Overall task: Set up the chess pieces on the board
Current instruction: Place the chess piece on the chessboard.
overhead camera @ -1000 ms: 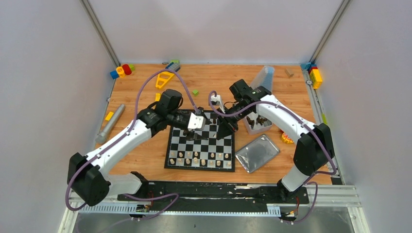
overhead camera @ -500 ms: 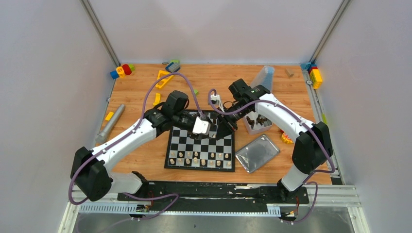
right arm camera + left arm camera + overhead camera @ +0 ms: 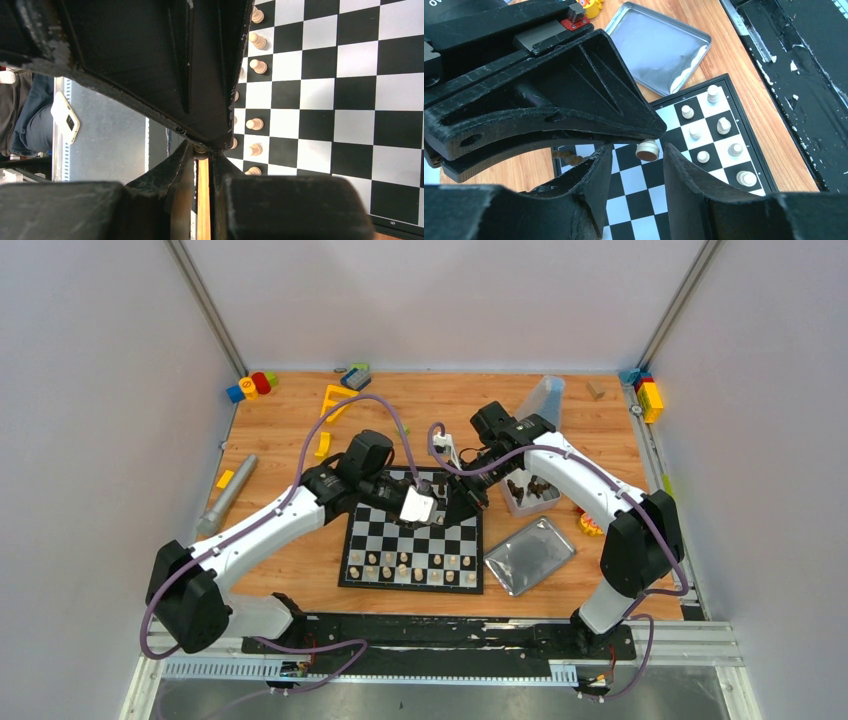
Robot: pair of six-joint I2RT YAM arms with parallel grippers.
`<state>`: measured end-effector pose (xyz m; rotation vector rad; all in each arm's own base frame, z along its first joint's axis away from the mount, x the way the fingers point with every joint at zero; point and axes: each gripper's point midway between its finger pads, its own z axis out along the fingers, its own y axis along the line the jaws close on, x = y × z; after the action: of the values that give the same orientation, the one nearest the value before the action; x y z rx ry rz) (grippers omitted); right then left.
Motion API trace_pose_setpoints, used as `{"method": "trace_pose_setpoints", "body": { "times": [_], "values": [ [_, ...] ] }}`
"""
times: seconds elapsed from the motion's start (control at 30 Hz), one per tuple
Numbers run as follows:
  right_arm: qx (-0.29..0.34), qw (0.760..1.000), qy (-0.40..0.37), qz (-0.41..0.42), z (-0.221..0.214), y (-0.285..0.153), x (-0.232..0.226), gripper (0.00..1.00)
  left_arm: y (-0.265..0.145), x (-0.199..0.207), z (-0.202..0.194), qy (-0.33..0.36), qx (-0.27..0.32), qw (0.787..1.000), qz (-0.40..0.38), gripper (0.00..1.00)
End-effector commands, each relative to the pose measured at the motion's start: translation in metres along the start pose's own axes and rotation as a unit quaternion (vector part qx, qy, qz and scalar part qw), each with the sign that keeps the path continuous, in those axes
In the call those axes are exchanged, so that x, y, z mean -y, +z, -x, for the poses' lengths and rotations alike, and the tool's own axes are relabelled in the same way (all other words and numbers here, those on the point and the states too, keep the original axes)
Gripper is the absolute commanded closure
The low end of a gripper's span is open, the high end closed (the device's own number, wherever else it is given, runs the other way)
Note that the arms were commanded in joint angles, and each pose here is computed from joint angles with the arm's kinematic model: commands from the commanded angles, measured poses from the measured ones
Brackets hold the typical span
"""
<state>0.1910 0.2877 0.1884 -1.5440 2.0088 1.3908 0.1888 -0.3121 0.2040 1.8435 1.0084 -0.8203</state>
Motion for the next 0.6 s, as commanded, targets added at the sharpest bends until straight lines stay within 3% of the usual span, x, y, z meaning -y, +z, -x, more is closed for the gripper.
{"method": "trace_pose_setpoints", "body": {
  "times": [0.0, 0.57],
  "values": [
    [0.023, 0.999, -0.031, 0.011, 0.0176, -0.0055, -0.008, 1.0, 0.0045, -0.0018, 0.0021, 0.021, 0.003, 1.0, -0.003, 0.52],
    [0.023, 0.999, -0.029, 0.007, 0.0178, -0.0068, -0.0067, 1.0, 0.0077, 0.001, -0.0034, 0.018, -0.006, 1.0, -0.009, 0.63]
  ]
}}
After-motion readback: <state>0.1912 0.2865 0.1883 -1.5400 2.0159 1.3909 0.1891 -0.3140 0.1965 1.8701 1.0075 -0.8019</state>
